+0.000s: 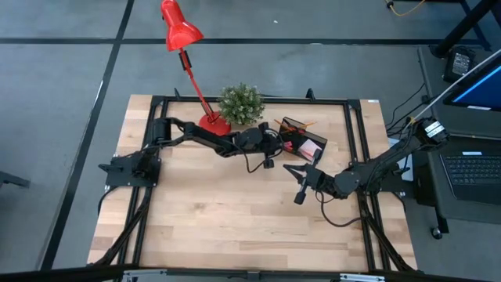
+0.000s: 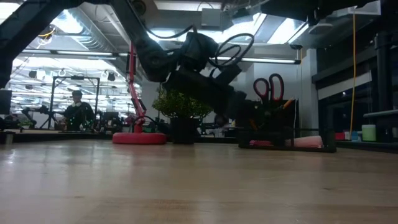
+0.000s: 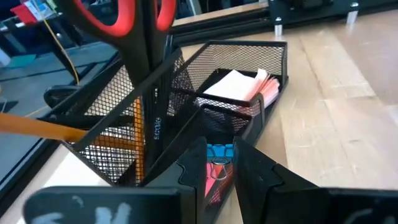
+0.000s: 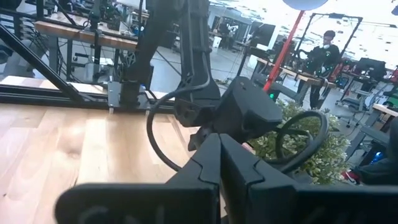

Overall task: Pick and place office supplies into organizer
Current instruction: Put the blue binder clip into the black desk organizer

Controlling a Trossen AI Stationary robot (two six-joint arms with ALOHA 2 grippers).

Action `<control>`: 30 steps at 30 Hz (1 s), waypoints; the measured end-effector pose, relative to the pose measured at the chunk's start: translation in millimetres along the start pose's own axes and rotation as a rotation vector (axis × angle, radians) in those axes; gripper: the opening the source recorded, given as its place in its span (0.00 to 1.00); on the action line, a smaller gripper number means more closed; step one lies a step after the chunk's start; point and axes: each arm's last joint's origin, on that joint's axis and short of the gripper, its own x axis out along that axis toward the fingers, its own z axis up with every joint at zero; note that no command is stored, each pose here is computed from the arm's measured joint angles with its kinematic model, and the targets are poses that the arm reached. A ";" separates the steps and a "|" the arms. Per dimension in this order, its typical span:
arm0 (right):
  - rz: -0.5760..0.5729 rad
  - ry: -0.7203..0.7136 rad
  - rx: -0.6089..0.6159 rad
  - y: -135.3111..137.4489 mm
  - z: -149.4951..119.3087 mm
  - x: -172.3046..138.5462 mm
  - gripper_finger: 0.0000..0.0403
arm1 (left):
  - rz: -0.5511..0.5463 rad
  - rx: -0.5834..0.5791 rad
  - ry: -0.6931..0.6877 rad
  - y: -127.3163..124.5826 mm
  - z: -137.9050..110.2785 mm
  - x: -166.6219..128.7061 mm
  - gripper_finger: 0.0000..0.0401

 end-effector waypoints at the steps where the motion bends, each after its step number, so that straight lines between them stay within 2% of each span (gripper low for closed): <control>1: 0.000 0.000 0.000 0.0 0.0 0.0 0.02 | 0.003 -0.003 0.000 1.2 -1.0 0.5 0.14; 15: 0.000 0.000 0.003 -0.1 0.0 0.1 0.02 | 0.031 -0.022 0.008 18.0 -7.5 3.0 0.14; 30: 0.000 0.000 0.003 -0.1 0.0 0.1 0.02 | -0.010 -0.024 0.005 22.7 -10.1 3.6 0.14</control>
